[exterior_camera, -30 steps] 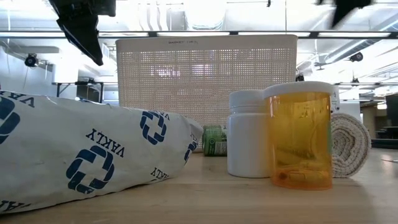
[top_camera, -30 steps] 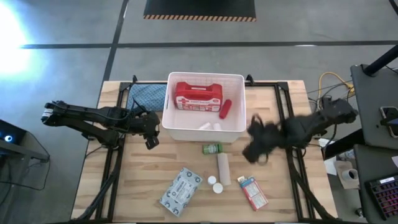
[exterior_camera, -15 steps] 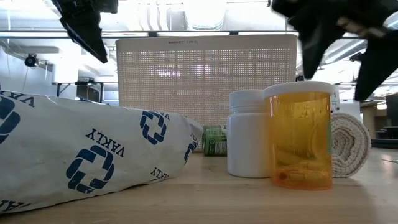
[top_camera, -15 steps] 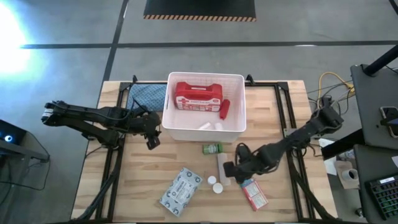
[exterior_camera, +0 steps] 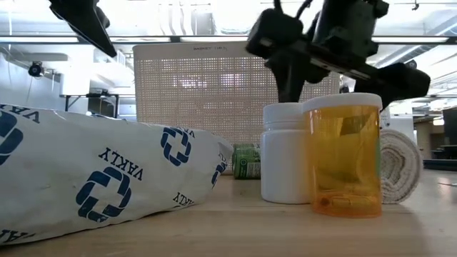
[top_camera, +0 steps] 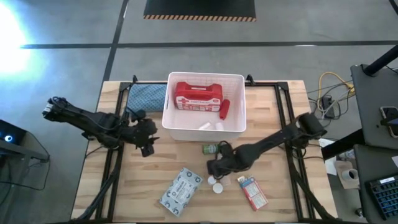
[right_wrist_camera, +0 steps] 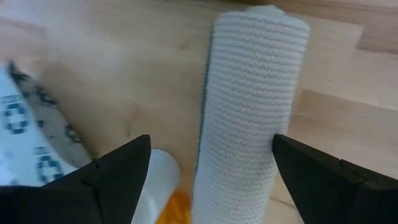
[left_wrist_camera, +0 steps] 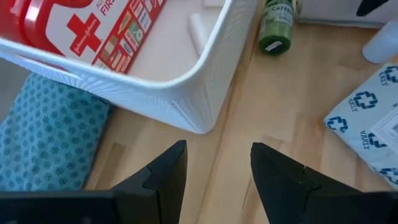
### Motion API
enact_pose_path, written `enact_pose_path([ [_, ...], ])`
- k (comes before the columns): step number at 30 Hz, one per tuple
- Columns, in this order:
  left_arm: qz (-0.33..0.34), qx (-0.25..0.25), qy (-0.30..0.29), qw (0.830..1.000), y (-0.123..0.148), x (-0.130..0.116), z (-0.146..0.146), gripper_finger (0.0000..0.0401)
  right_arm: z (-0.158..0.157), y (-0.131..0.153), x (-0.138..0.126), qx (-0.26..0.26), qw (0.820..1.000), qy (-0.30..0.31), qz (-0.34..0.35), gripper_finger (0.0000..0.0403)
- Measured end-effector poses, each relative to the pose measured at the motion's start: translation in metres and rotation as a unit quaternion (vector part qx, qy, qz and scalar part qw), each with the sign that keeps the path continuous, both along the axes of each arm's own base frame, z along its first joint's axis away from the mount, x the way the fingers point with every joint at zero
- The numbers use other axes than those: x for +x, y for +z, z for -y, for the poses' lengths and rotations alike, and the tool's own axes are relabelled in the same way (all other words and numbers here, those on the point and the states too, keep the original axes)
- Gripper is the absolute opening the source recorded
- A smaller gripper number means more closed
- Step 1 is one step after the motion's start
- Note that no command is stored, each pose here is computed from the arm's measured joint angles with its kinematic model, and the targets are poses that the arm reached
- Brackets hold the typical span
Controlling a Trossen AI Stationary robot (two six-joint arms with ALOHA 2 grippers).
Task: Pick & place medical supplies in basket/bin
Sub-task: Put the white bandage into the bin
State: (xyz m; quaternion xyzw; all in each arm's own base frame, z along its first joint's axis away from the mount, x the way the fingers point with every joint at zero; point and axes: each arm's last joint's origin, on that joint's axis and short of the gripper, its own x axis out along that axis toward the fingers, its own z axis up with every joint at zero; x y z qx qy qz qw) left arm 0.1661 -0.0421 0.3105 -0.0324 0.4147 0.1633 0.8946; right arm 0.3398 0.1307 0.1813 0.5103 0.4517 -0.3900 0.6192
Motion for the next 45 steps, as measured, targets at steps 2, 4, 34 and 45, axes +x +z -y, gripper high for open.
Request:
enact_pose_path([
  [2, 0.0, -0.001, 0.0, 1.0, 0.0, -0.001, 0.0, 0.0159, 0.0, -0.005, 0.003, -0.008, 1.0, -0.008, -0.029, 0.0327],
  [4, -0.003, -0.001, -0.001, 1.0, -0.001, -0.002, 0.0, 0.0159, -0.001, -0.012, 0.006, -0.015, 0.999, -0.01, -0.051, 0.0327],
  [34, 0.057, -0.062, 0.019, 0.996, -0.015, -0.043, -0.007, 0.0159, 0.019, 0.199, -0.043, -0.246, 0.928, 0.004, 0.281, 0.0145],
  [45, 0.122, -0.077, 0.025, 0.989, -0.012, -0.012, 0.004, 0.0159, 0.147, 0.237, -0.058, -0.298, 0.929, -0.001, 0.219, 0.0283],
])
